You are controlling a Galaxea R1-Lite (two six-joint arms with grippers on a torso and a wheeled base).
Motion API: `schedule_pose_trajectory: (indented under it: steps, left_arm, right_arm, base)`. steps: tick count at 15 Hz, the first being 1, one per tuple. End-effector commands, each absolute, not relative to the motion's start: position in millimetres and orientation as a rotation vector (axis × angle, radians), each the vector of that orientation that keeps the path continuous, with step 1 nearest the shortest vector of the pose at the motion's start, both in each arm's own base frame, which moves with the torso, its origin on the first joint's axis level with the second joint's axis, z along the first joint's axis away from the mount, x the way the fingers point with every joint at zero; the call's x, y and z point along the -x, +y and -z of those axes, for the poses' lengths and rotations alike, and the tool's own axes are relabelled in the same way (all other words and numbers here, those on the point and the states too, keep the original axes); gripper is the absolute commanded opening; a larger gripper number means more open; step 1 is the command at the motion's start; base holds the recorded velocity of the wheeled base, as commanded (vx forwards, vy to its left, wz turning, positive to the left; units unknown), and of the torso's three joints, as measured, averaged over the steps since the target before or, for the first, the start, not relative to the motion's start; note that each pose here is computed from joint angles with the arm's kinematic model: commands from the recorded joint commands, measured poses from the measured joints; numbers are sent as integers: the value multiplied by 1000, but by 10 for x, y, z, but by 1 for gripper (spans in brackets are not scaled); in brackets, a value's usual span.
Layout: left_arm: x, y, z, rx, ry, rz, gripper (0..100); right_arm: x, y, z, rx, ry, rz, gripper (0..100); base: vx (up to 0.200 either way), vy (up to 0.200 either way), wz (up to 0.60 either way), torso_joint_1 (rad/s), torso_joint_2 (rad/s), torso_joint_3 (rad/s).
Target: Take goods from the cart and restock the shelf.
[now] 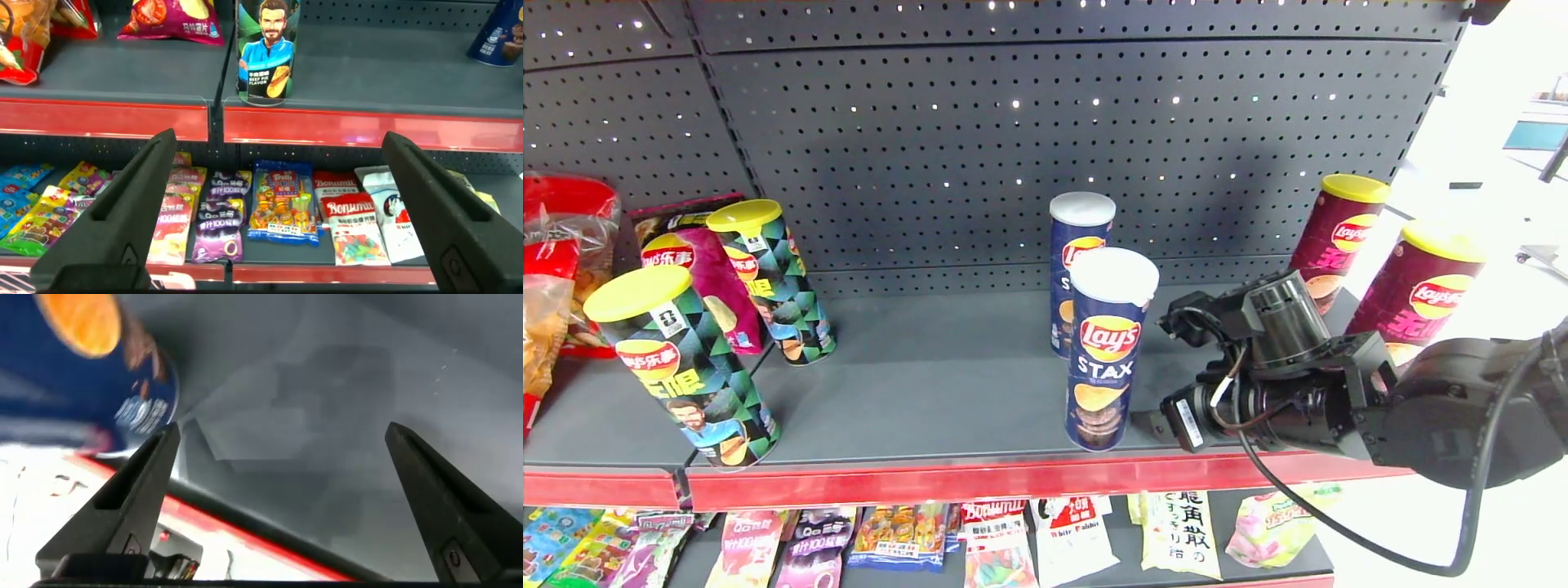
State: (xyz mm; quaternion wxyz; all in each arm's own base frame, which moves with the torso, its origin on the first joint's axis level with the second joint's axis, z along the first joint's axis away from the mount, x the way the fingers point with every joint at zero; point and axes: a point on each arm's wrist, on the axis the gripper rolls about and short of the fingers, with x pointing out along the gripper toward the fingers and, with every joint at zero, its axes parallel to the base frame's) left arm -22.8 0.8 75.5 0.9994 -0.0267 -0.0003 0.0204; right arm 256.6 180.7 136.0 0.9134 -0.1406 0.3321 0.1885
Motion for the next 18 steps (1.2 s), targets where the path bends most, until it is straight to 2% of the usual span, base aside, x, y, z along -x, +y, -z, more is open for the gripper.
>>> schedule_pose_trajectory:
  steps: [1,18]
  left_arm:
    - [228,8,-755,54,-1,-41,100]
    - [228,8,-755,54,-1,-41,100]
  right_arm:
    - [-2599,1831,-1352,290,683,-386,100]
    - [-2658,2010,-1335,310,632,-395,100]
  base:
    - [0,0,0,0,0,0]
    - [0,0,0,0,0,0]
